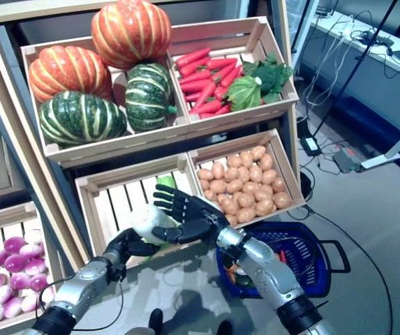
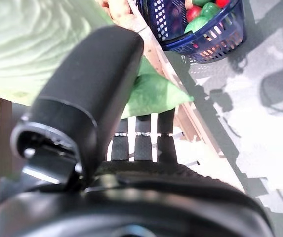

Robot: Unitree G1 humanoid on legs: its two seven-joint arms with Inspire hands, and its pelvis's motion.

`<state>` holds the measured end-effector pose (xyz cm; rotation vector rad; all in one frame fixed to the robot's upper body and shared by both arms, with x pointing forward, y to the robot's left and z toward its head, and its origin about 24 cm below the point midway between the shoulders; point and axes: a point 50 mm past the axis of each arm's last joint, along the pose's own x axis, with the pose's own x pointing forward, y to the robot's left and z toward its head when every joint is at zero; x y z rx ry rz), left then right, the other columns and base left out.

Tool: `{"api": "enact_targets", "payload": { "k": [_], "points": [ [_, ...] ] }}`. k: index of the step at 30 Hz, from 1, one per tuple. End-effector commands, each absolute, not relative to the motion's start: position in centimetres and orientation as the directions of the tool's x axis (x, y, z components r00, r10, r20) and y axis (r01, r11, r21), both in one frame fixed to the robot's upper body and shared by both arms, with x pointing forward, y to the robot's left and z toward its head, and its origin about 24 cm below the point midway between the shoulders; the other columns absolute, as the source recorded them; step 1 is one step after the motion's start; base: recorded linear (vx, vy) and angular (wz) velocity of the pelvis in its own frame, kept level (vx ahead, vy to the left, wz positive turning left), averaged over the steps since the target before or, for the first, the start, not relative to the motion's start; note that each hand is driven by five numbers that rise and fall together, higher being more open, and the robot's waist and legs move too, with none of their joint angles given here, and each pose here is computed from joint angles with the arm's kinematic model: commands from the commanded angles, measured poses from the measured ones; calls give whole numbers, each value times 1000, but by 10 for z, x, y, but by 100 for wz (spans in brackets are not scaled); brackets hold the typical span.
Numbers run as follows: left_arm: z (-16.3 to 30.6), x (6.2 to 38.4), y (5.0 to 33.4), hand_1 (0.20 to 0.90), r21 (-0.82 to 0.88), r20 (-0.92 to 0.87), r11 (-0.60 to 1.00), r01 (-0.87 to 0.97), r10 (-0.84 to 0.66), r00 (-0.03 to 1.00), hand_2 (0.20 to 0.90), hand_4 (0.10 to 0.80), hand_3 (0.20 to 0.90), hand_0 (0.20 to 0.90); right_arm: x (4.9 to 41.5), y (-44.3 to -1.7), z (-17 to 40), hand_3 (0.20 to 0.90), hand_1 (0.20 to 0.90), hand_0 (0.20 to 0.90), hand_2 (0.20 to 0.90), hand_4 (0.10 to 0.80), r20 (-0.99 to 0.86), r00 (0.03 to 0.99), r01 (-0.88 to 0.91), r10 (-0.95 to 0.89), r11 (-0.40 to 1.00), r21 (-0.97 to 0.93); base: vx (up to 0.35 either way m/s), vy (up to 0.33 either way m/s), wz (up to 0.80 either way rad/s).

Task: Put vegetables into the basket

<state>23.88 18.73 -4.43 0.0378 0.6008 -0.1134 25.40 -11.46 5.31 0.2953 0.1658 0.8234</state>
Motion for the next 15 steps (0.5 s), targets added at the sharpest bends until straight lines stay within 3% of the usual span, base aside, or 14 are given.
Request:
{"api": "enact_targets", "payload": {
  "k": [1, 15],
  "points": [
    [-2, 274, 188, 300, -19, -367, 988, 151, -147, 918, 300, 400, 300, 300, 256, -103, 90, 900, 900, 900, 900, 800, 172, 559, -813, 811, 495, 305, 0, 0, 0],
    [-4, 273, 190, 300, 16, -394, 986, 167, -147, 907, 300, 400, 300, 300, 257, -108, 91, 900, 900, 900, 900, 800, 116, 604, -796, 789, 589, 140, 3, 2, -1]
  ]
}}
